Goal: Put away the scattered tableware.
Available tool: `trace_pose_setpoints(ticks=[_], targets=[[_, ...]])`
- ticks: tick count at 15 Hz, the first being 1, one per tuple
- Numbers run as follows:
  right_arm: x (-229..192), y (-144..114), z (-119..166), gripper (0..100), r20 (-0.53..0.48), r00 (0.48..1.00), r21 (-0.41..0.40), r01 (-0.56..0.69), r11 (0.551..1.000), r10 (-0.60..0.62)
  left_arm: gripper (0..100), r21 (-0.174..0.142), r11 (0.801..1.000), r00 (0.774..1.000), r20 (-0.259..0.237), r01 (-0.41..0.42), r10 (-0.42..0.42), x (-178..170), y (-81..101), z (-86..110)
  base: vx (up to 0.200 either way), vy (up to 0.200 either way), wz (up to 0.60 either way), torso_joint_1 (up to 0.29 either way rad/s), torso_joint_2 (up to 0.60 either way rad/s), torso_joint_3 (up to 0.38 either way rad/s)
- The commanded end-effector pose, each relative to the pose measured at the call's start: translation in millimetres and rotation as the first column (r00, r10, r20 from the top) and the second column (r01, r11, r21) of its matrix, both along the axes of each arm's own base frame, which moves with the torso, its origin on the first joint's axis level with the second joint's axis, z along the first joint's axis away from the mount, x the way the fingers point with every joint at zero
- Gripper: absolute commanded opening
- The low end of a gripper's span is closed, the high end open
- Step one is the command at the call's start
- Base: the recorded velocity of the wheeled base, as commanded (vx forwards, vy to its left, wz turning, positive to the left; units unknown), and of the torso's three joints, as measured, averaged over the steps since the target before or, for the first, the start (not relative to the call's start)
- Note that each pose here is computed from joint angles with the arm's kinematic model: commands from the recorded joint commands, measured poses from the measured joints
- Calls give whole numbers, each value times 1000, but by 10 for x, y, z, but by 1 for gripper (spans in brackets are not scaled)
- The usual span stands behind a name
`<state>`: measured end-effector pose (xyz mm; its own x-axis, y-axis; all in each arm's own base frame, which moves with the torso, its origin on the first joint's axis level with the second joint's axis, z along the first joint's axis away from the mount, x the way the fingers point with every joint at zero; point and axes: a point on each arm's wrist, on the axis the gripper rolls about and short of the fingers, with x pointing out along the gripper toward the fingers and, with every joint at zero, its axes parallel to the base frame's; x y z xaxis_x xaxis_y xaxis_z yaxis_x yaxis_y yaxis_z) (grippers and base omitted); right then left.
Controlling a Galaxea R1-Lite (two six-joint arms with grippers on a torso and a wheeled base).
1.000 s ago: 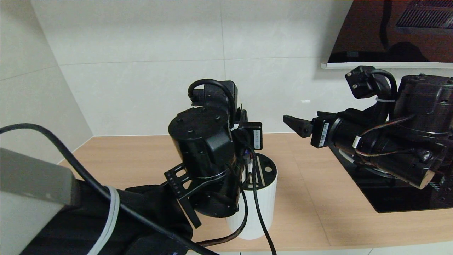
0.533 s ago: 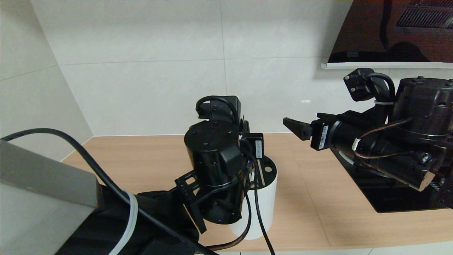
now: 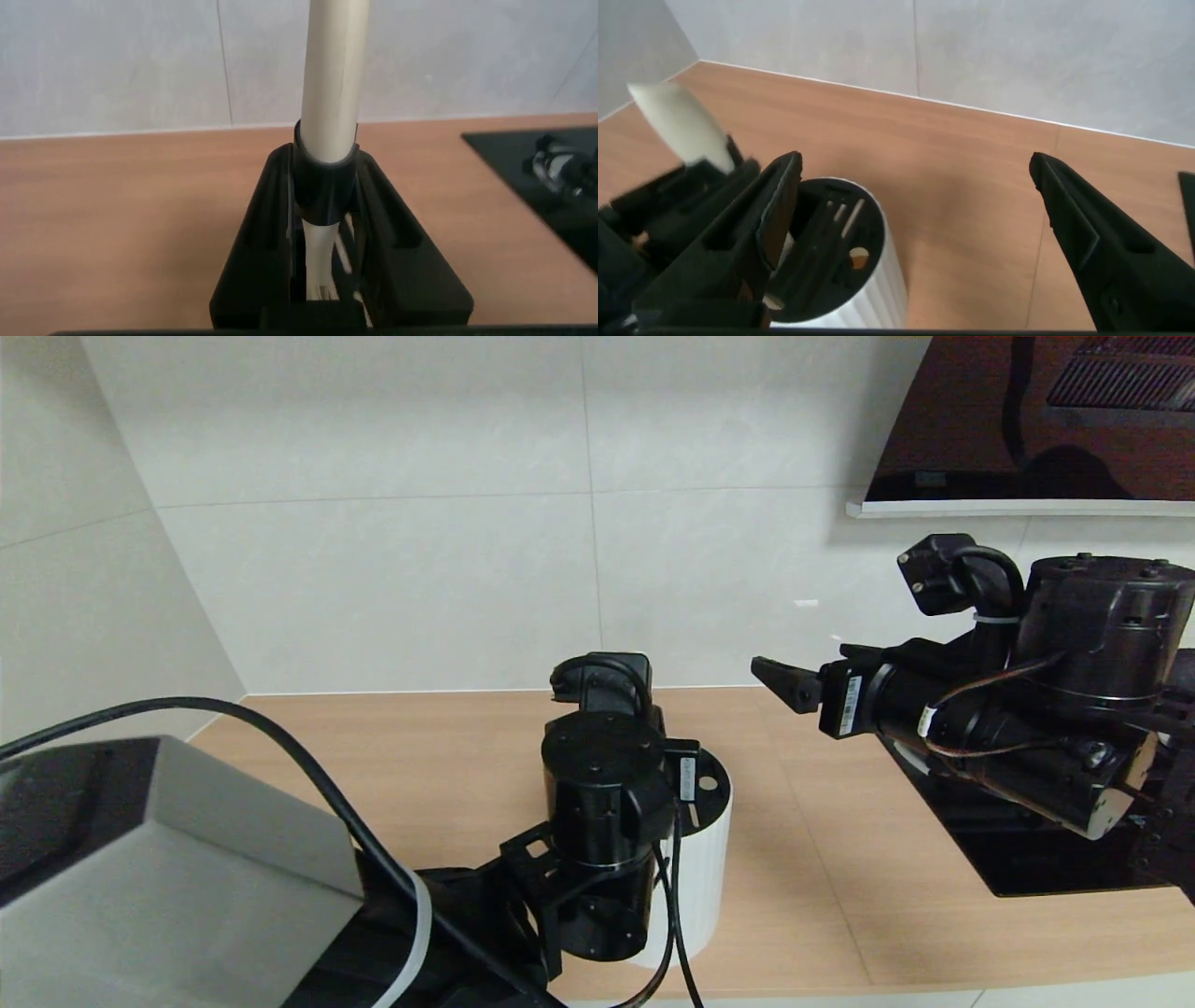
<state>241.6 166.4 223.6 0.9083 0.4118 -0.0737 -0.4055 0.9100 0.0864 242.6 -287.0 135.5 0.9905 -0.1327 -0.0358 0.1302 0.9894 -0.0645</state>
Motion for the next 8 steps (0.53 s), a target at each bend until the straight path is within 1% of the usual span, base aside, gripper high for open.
trace_pose_setpoints(ticks=[1, 3, 6, 8], targets=[[3, -1, -19, 100, 2, 1000, -11, 0, 1000, 0, 0, 27, 1000, 1000, -22, 0, 1, 5, -7, -115, 0, 0, 0, 0, 0, 0], [0, -4, -30, 100, 2, 1000, -19, 2, 1000, -1, 0, 45, 999, 999, -36, 3, -2, 7, -10, -188, 0, 0, 0, 0, 0, 0], [3, -1, -34, 100, 1, 1000, -20, 0, 1000, 0, 0, 54, 999, 999, -44, 4, -1, 8, -12, -227, 0, 0, 0, 0, 0, 0], [6, 0, -39, 100, -1, 1000, -21, 0, 1000, 0, 0, 55, 998, 999, -45, 5, -3, 9, -13, -233, 0, 0, 0, 0, 0, 0]])
